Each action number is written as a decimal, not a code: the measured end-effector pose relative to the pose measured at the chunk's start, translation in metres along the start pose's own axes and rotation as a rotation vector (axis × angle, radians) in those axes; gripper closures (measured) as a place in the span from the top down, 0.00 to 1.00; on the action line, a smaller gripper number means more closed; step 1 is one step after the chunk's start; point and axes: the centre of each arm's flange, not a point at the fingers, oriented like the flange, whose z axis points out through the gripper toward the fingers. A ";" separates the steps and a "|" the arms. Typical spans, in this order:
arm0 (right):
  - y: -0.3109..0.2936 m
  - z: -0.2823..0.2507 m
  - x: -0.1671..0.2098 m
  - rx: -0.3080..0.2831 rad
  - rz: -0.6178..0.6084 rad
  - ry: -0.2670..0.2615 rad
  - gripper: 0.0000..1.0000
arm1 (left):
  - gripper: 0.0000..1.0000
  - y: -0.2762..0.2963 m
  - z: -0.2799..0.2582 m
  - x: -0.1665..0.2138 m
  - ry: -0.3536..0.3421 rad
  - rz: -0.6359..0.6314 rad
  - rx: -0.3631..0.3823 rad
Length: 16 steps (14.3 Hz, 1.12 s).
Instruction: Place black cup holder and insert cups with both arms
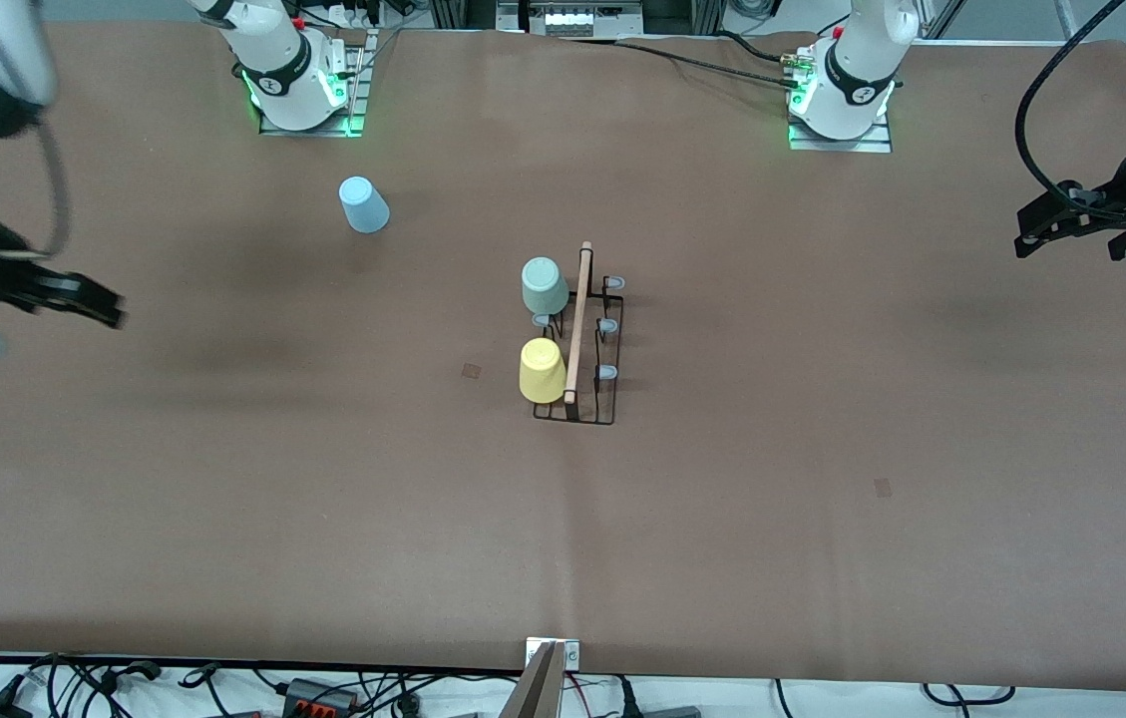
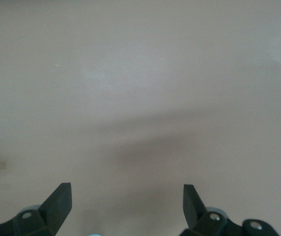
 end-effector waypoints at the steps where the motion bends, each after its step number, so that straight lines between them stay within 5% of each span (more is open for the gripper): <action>1: 0.014 -0.009 -0.008 0.010 0.014 -0.019 1.00 | 1.00 0.000 0.000 0.000 0.000 0.000 0.000; 9: 0.023 -0.023 -0.030 0.064 -0.043 -0.083 1.00 | 1.00 0.000 0.000 0.000 0.000 0.000 0.000; 16: 0.000 -0.023 -0.026 0.067 -0.119 -0.047 1.00 | 1.00 0.000 0.000 0.000 0.000 0.000 0.000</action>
